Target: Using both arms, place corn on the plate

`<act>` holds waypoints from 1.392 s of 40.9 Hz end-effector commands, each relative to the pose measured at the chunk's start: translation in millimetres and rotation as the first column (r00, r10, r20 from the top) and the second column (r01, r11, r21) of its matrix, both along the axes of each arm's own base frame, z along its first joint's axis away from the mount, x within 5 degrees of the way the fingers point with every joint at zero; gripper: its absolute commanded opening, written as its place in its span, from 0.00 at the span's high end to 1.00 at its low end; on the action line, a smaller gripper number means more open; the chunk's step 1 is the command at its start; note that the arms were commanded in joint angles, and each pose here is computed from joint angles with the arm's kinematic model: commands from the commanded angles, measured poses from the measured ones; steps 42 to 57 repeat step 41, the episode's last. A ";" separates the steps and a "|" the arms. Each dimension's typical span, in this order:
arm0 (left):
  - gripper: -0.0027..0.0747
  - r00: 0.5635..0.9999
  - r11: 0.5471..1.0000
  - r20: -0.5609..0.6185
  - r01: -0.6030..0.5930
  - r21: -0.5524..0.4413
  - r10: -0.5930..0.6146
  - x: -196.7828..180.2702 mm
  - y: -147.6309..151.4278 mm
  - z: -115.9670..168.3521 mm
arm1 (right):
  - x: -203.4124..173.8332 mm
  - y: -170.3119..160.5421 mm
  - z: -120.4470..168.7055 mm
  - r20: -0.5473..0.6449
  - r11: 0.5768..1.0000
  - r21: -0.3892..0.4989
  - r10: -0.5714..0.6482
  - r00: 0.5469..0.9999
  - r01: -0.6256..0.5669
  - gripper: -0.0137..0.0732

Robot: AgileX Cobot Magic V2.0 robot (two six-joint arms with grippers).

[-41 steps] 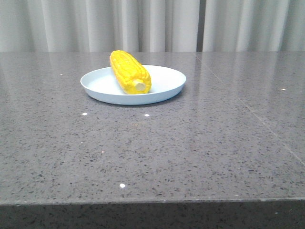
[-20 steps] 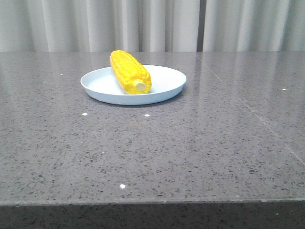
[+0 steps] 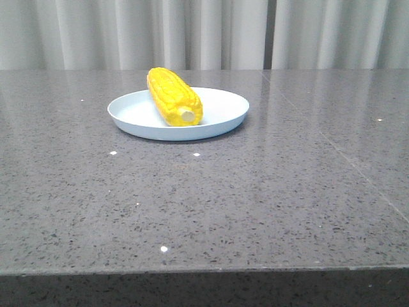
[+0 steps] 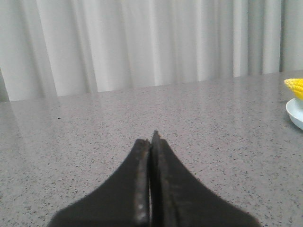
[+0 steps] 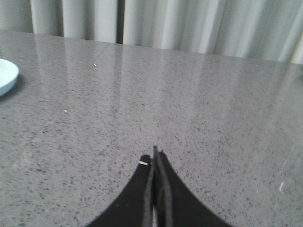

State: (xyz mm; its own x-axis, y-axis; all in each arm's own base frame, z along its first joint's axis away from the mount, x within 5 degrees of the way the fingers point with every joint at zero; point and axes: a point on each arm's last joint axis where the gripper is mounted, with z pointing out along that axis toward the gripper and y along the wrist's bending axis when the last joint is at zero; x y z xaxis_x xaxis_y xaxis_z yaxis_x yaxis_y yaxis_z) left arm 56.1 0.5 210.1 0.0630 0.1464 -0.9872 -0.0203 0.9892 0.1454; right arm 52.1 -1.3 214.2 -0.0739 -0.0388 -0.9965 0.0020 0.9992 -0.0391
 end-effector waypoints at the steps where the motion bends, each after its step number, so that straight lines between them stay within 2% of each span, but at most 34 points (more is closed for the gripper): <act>1: 0.99 0.995 1.000 0.097 -0.014 -0.011 0.015 -2.5 1.3 6.9 | 0.6 0.6 4.0 0.176 1.000 0.023 -0.008 0.984 0.004 0.92; 5: 0.99 0.995 1.000 0.097 -0.014 -0.011 0.015 -2.5 1.3 6.9 | 2.6 0.6 -5.6 0.175 0.999 0.047 -0.010 0.984 0.002 0.92; 14: 0.99 0.995 1.000 0.097 -0.014 -0.011 0.015 -2.5 1.3 6.9 | 2.1 0.9 -1.7 0.222 0.999 0.053 -0.008 0.975 -0.004 0.92; 57: 0.99 0.995 1.000 0.097 -0.014 -0.011 0.015 -2.5 1.3 6.9 | 2.2 0.9 -1.9 0.220 0.999 0.053 -0.008 0.975 -0.004 0.92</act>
